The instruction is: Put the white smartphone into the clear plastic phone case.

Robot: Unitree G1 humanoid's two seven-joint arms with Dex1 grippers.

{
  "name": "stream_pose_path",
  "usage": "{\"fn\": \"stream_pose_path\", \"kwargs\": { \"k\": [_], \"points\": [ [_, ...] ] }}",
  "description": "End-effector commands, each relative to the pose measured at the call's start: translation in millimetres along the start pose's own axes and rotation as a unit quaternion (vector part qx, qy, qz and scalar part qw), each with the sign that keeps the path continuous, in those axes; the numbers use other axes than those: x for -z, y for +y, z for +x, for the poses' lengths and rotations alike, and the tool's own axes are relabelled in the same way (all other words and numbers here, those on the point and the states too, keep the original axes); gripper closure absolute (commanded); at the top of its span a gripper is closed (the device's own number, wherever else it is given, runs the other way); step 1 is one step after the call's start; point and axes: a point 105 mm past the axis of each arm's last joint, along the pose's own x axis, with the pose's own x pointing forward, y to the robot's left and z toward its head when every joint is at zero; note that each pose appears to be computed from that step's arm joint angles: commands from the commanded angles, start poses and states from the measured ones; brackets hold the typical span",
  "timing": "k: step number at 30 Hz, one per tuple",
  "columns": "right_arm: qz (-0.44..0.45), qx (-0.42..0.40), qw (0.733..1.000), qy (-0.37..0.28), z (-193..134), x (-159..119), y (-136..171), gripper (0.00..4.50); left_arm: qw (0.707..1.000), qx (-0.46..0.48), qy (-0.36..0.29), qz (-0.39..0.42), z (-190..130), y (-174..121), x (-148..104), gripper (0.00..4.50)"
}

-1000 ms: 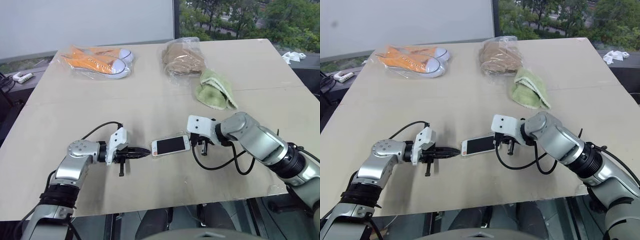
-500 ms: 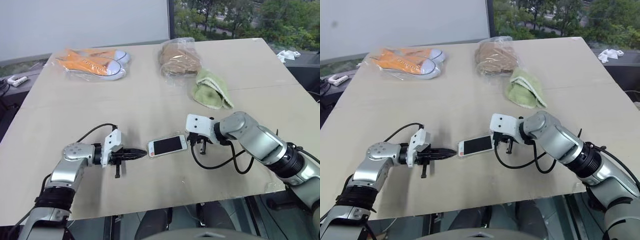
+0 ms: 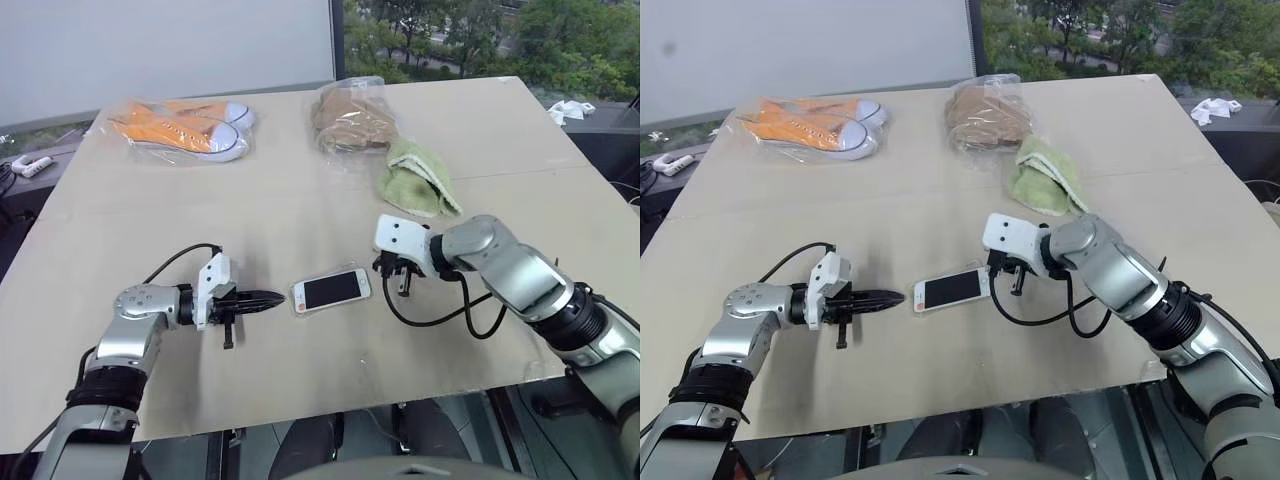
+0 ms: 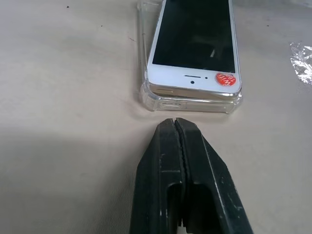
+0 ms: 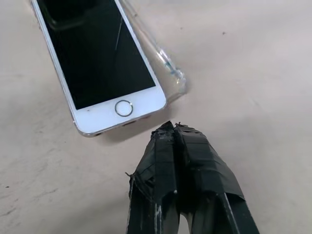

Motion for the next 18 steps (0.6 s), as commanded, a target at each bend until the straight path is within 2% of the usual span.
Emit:
{"fn": "stream_pose_path", "kwargs": {
  "k": [1, 4, 5, 7, 9, 10, 18],
  "points": [
    [-0.01, -0.019, 1.0, -0.02, -13.5, -6.7, 2.9, 3.88, 0.999, -0.043, 0.011, -0.014, -24.1, 13.0, -3.7, 4.5],
    [-0.015, -0.046, 0.999, -0.017, -17.0, -3.9, 9.3, 2.81, 0.999, -0.03, 0.004, -0.01, -23.3, 11.6, -14.9, 4.5],
    [-0.015, -0.049, 0.999, -0.017, -17.1, -3.9, 9.8, 2.19, 1.0, -0.024, -0.001, -0.008, -21.7, 10.9, -20.8, 4.5],
    [-0.019, -0.055, 0.998, -0.02, -16.6, -5.1, 10.9, 1.41, 1.0, -0.009, -0.01, -0.002, -17.7, 7.8, -33.1, 4.5],
    [-0.023, -0.058, 0.998, -0.025, -15.1, -7.3, 11.6, 0.27, 1.0, 0.0, -0.015, 0.004, -13.7, 5.0, -43.1, 4.5],
    [-0.025, -0.059, 0.998, -0.027, -13.9, -8.6, 12.0, 0.08, 1.0, 0.004, -0.018, 0.009, -11.6, 3.4, -48.0, 4.5],
    [-0.035, -0.037, 0.998, -0.033, -6.4, -13.7, 7.5, 0.08, 0.998, 0.027, -0.042, 0.042, 11.7, -8.4, -79.4, 4.5]
  ]
}}
